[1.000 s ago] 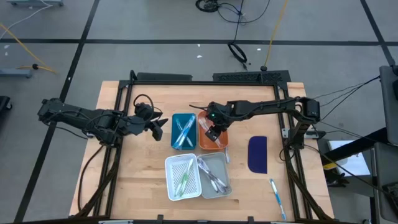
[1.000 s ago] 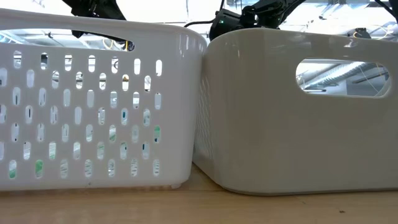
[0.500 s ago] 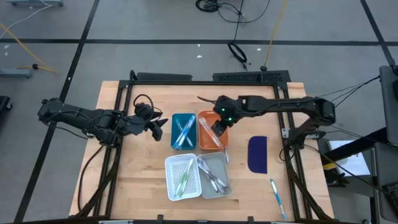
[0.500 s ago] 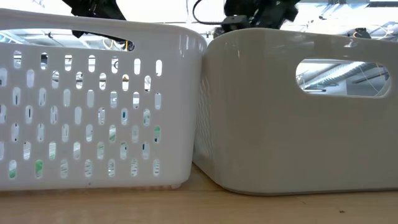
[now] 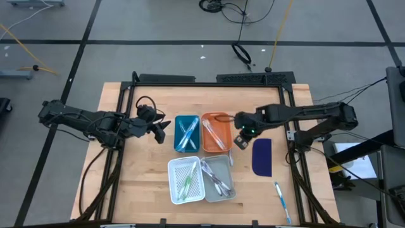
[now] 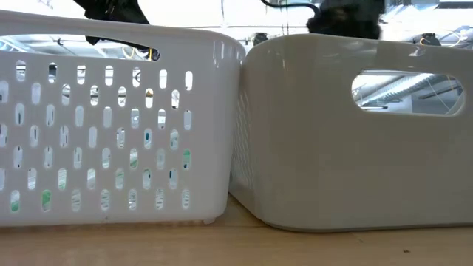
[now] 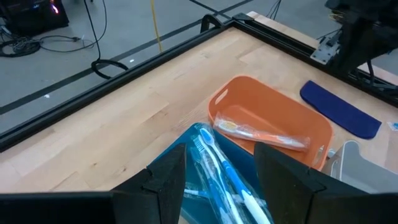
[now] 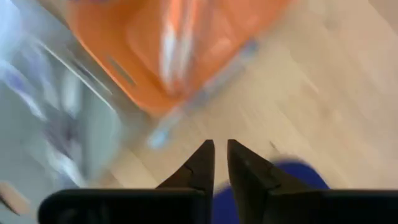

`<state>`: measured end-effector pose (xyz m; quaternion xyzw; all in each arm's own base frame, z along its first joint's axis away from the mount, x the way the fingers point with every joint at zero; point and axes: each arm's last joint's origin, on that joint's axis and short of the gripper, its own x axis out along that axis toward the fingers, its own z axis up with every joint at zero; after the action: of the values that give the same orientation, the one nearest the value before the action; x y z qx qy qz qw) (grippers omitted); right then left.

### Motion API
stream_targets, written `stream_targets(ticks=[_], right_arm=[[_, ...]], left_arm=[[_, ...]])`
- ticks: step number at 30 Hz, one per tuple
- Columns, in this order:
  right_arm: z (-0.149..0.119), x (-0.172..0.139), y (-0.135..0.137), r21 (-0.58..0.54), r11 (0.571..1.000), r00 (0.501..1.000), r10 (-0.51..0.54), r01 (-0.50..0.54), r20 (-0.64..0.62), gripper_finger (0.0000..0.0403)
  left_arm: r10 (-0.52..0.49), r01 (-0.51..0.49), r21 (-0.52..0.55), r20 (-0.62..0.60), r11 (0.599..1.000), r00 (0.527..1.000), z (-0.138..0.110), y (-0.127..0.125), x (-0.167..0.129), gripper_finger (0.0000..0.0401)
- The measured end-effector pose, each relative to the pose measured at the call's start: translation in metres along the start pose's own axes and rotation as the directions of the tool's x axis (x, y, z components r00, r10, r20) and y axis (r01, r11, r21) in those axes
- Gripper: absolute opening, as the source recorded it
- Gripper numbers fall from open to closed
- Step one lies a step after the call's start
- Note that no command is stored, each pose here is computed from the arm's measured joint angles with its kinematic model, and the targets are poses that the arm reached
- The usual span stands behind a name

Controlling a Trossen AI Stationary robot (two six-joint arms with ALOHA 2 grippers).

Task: Pick & Place Toothbrushes
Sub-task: Put the blue toothbrush into the blue bin

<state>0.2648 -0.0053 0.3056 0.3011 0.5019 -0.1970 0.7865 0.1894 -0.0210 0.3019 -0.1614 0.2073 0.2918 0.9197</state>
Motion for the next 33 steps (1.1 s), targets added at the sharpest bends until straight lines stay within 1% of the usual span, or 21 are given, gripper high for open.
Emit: stream_targets(ticks=[4,8,10,13,15,17,19,23,28,31,33], right_arm=[[-0.024,0.009,-0.004,-0.044,0.998,0.997,-0.035,0.032,-0.07,0.0026],[-0.044,0.024,-0.014,-0.076,0.997,0.996,-0.028,0.022,-0.079,0.0021],[-0.05,0.031,-0.018,-0.072,0.997,0.999,0.007,-0.01,-0.045,0.0021],[-0.056,0.039,-0.021,-0.075,0.991,0.993,0.116,-0.113,0.028,0.0026],[-0.06,0.044,-0.024,-0.071,0.98,0.981,0.188,-0.184,0.052,0.0034],[-0.064,0.05,-0.026,-0.092,0.964,0.965,0.254,-0.248,0.064,0.0045],[-0.07,0.056,-0.031,-0.109,0.955,0.957,0.283,-0.276,0.059,0.0059],[-0.077,0.066,-0.036,-0.119,0.951,0.955,0.294,-0.286,0.05,0.0091],[-0.076,0.066,-0.036,-0.126,0.946,0.949,0.309,-0.3,0.062,0.0125],[-0.074,0.065,-0.033,-0.116,0.933,0.935,0.349,-0.34,0.071,0.0133],[-0.074,0.068,-0.032,-0.095,0.936,0.936,0.346,-0.34,0.066,0.0133]], left_arm=[[0.0,0.0,0.0,0.0,1.0,1.0,0.0,0.0,0.0,0.0186],[-0.001,0.001,0.0,0.0,1.0,1.0,0.0,0.0,0.0,0.0186],[-0.001,0.001,0.0,0.0,1.0,1.0,0.0,0.0,0.0,0.0186],[0.0,0.0,-0.001,0.0,1.0,1.0,0.0,0.0,0.0,0.0186],[-0.001,0.001,-0.002,0.0,1.0,1.0,0.0,0.0,0.0,0.0186],[-0.001,0.001,-0.002,0.0,1.0,1.0,0.0,0.0,0.0,0.0186],[0.0,0.0,-0.002,0.0,1.0,1.0,0.0,0.0,0.0,0.0186],[0.0,0.0,-0.002,0.0,1.0,1.0,0.0,0.0,0.0,0.0186],[-0.001,0.001,-0.005,0.001,1.0,1.0,0.0,0.0,0.0,0.0186],[-0.001,0.001,-0.007,0.001,1.0,1.0,0.0,0.0,0.0,0.0186],[-0.001,0.001,-0.007,0.001,1.0,1.0,0.0,0.0,0.0,0.0186]])
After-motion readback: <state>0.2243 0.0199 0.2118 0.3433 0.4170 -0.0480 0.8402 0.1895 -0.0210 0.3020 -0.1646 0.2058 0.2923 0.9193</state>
